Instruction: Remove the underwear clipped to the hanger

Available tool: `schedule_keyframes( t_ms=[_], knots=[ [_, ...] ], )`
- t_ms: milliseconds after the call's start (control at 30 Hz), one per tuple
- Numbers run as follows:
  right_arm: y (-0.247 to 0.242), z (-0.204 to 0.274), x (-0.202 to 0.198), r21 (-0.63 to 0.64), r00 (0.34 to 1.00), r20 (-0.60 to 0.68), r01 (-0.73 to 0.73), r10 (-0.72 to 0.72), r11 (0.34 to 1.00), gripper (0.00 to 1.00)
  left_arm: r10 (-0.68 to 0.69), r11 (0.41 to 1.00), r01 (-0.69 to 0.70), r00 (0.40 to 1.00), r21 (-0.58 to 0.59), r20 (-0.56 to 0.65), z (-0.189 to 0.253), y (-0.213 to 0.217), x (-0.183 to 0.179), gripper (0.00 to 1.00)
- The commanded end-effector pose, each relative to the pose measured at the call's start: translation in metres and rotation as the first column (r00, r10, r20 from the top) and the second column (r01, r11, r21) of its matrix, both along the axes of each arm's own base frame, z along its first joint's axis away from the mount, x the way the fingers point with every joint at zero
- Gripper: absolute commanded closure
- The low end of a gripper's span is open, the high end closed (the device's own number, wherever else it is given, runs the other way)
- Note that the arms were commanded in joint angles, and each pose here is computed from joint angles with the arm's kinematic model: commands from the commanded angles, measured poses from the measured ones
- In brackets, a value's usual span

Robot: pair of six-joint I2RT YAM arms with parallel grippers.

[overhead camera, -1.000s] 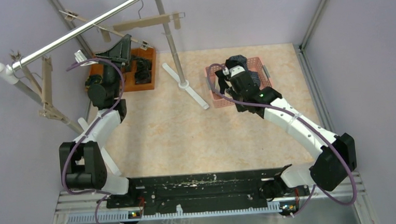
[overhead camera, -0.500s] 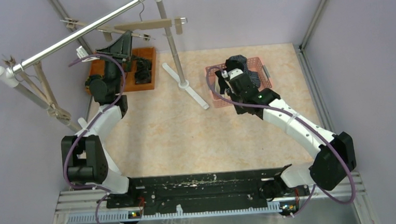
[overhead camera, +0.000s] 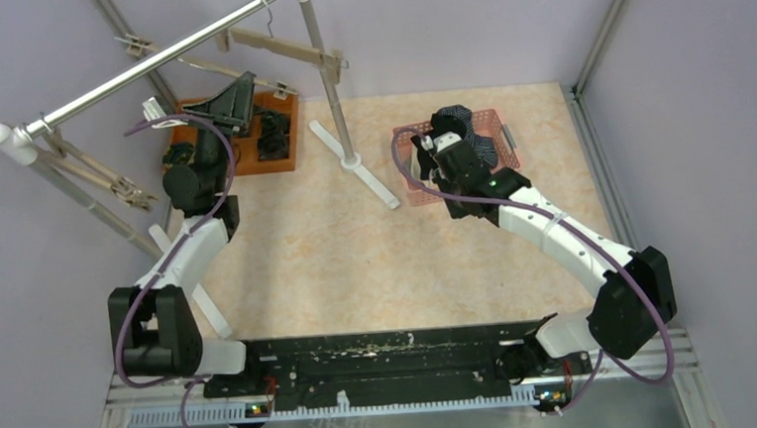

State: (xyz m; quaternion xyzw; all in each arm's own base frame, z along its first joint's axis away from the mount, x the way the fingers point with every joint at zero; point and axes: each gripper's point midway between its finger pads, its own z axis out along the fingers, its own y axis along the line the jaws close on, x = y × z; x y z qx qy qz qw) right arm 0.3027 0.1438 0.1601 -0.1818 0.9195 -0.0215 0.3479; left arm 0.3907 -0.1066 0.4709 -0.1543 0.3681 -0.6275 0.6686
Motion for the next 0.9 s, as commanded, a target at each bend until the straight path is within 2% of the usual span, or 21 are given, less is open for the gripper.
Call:
schedule_keyframes(
  t_ms=[0,300,500,700,867],
  knots=[
    [0.003,0.013,0.012,0.023,0.998,0.055,0.012,-0.013,1.000,0.81,-0.023,0.998,0.019,0.997,0.056,0.075,0.018,-0.008,-0.030,1.00],
    [0.010,0.008,0.009,0.024,0.999,0.035,-0.007,0.006,1.000,0.82,-0.015,0.999,0.011,0.992,0.033,0.122,0.043,-0.004,-0.044,1.00],
    [0.010,0.008,0.007,0.020,0.999,0.039,-0.011,0.010,1.000,0.83,0.021,0.998,-0.015,0.994,-0.062,0.106,0.040,0.010,-0.032,1.00],
    [0.008,0.006,0.005,0.004,0.999,0.042,-0.009,0.009,1.000,0.83,0.036,0.998,-0.028,0.990,-0.057,0.139,0.059,0.013,-0.025,1.00],
    [0.009,0.005,0.005,0.004,0.999,0.043,-0.013,0.013,1.000,0.83,0.064,0.997,-0.059,0.991,-0.042,0.119,0.071,0.019,-0.018,1.00]
  ],
)
